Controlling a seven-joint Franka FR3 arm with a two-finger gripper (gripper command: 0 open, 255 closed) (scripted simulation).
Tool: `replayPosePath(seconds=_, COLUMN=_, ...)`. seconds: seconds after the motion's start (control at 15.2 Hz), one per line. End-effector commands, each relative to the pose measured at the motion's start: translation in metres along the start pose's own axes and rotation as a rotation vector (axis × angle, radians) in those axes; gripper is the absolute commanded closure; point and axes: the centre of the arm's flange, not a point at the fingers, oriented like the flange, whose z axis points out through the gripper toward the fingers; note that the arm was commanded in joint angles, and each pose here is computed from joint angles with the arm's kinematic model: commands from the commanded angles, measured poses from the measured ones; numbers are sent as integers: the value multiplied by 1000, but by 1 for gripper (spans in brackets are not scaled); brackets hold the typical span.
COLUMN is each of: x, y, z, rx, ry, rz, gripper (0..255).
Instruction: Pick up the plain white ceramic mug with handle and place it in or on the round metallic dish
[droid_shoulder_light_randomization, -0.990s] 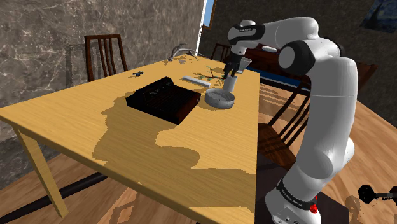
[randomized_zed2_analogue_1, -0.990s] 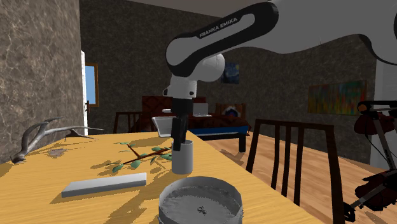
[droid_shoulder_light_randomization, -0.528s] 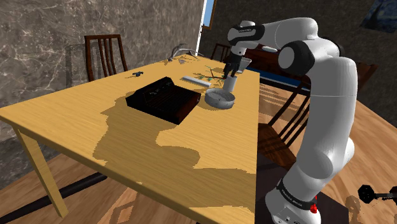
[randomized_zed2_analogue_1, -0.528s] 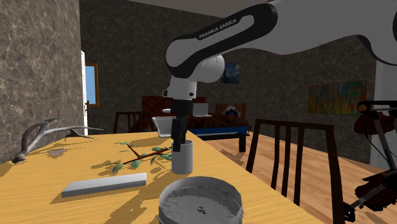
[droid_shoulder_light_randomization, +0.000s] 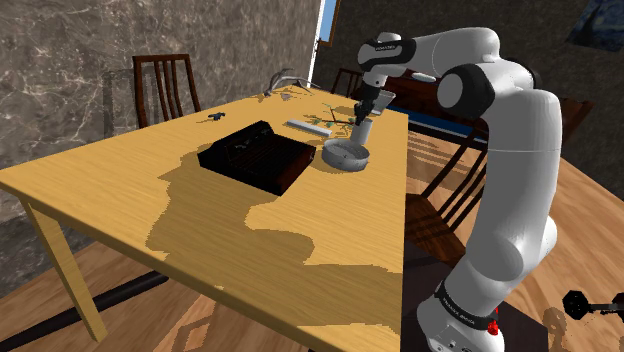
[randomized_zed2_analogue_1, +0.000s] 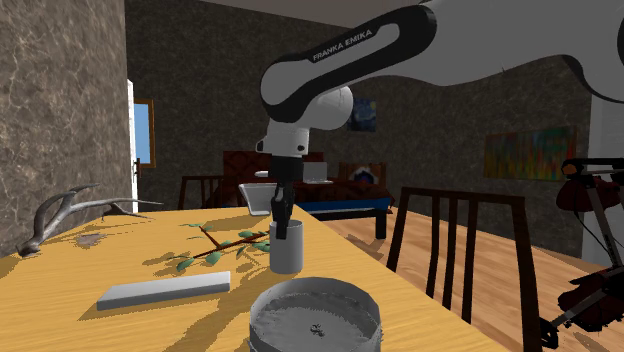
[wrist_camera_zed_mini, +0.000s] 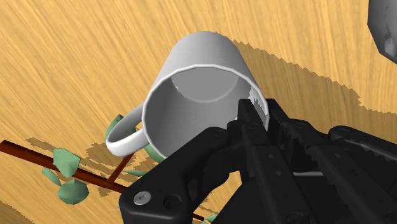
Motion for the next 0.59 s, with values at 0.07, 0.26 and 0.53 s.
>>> replayPosePath(seconds=0.07, x=0, y=0, z=0, rx=0, ry=0, rz=0, gripper=255)
replayPosePath(seconds=0.26, x=1, y=0, z=-15, rx=0, ry=0, rz=0, gripper=255)
replayPosePath(seconds=0.53, x=3, y=0, z=-37, rx=0, ry=0, rz=0, gripper=255)
